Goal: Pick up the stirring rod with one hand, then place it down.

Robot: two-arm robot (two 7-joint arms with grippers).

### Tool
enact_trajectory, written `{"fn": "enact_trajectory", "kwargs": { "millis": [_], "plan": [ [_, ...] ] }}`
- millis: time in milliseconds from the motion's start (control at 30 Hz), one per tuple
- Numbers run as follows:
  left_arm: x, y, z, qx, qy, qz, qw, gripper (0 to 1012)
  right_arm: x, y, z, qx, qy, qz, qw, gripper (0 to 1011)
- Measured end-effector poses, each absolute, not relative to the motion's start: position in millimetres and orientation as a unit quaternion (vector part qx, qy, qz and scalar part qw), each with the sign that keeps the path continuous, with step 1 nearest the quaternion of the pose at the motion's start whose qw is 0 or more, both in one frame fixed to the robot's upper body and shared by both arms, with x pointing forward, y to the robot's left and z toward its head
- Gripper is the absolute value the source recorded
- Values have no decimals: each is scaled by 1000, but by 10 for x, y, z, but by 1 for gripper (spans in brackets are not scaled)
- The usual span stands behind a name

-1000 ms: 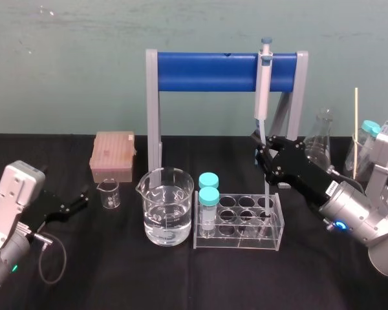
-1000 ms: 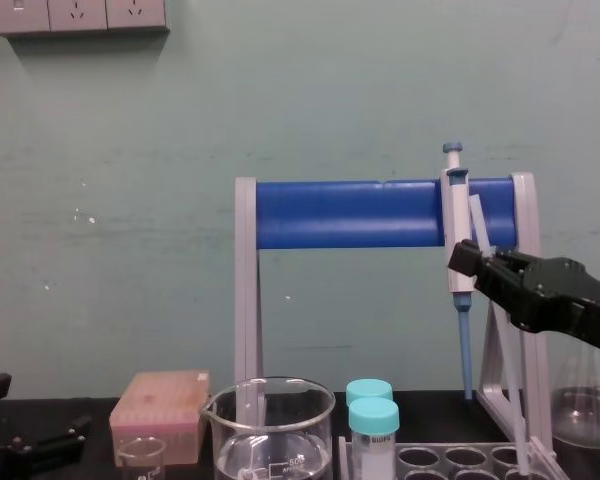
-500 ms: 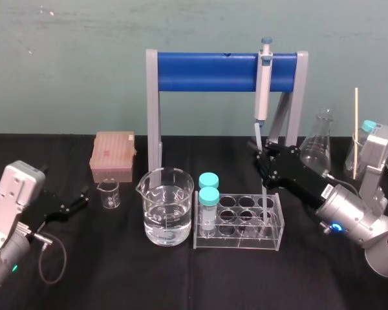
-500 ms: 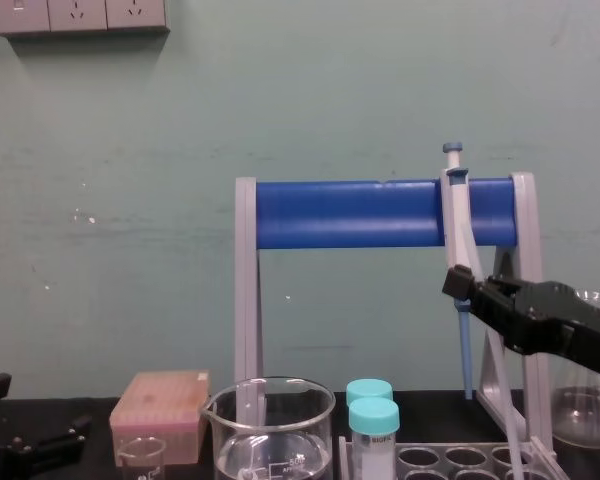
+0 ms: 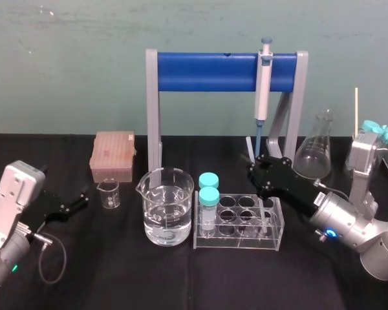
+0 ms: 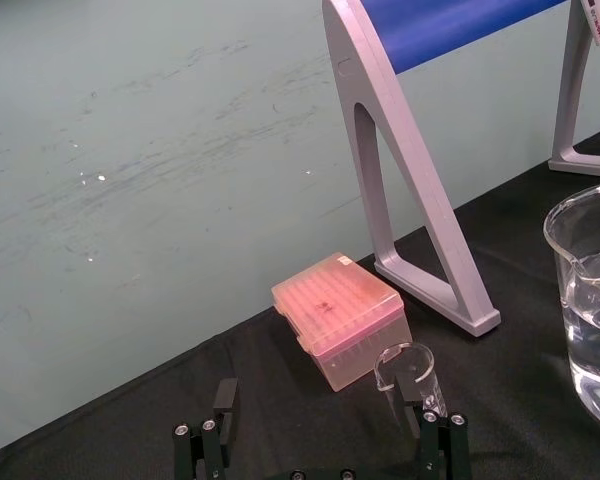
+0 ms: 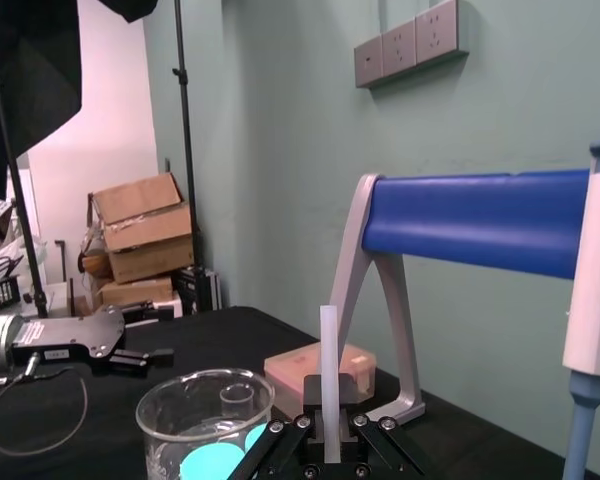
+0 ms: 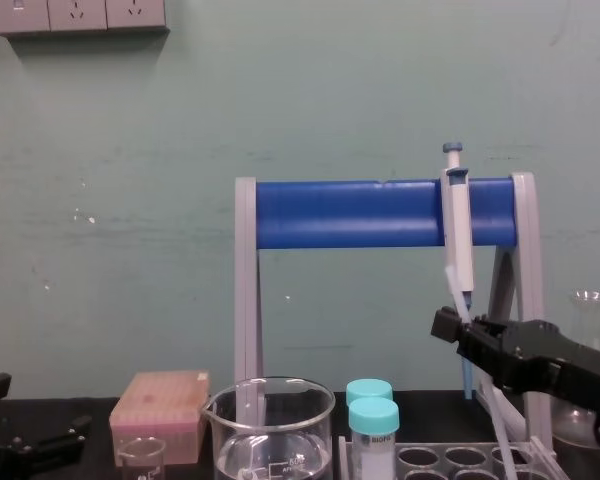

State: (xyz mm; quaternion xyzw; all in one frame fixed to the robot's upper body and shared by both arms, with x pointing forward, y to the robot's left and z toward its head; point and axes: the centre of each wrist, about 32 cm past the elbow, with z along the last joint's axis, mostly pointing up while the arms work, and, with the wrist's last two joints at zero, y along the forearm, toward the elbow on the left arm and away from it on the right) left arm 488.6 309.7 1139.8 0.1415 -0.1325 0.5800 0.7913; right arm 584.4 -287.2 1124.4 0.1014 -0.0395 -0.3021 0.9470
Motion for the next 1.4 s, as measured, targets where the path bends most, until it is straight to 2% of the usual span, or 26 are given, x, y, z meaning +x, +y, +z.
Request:
{"fn": "enact_trajectory", "kwargs": {
  "millis": [1067,1200,1267,1300,1400],
  "plan": [
    [4886,3097,11398,141,-132,580,791,1000,5877,-2865,11211,86,-29,-301,949,71],
    [4886,3097,11398,141,-132,580,791,1000,5876,-2865,11210,86,-29,-302,949,124],
    [4886,3097,11398,141,-132,580,791,1000,5875,-2865,11209,86,-30,-302,949,214],
    [4886,3097,11398,141,-132,580,791,1000,5875,-2865,11209,86,-30,-302,949,214],
    [4886,3097,11398,142,-132,580,791,1000,5875,-2865,11209,86,-30,-302,949,327]
  ]
}}
